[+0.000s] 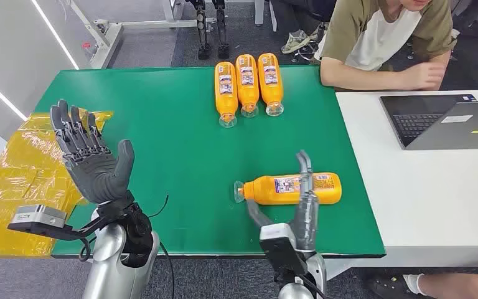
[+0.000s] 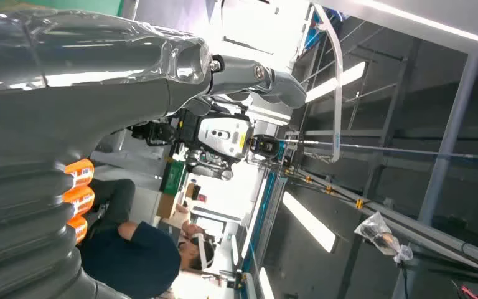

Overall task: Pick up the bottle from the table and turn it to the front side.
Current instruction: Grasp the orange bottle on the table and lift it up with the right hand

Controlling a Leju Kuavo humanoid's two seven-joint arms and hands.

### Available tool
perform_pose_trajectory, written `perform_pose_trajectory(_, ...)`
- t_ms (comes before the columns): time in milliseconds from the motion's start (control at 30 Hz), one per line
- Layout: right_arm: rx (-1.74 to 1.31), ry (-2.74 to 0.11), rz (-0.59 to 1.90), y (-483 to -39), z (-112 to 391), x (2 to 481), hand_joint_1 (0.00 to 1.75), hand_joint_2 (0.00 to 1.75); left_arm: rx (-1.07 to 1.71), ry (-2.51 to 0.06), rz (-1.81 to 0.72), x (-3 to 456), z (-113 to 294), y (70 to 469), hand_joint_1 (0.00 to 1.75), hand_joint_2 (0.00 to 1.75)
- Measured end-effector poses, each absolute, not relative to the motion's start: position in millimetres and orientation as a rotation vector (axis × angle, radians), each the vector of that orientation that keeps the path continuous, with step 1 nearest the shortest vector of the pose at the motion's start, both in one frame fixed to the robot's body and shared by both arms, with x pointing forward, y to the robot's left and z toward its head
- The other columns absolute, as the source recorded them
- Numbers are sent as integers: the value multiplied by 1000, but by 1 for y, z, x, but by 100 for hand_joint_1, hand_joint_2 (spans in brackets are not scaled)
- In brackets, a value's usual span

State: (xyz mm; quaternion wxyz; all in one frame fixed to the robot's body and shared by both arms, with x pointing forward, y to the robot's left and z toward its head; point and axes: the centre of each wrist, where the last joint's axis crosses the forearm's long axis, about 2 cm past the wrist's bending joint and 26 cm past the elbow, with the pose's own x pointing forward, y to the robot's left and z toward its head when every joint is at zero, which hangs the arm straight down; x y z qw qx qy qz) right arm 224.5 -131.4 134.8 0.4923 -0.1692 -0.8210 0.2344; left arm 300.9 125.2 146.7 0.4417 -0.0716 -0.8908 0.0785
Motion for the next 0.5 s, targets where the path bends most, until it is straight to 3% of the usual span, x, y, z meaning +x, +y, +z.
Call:
perform_pose_trajectory(200, -451, -1807, 921, -157, 113, 240, 0, 175, -212, -2209, 189, 300, 146, 125, 0, 175)
perform_pose_trajectory(500, -483, -1539, 1261, -252, 89, 278, 0, 175, -238, -2214, 201, 300, 148, 126, 0, 175)
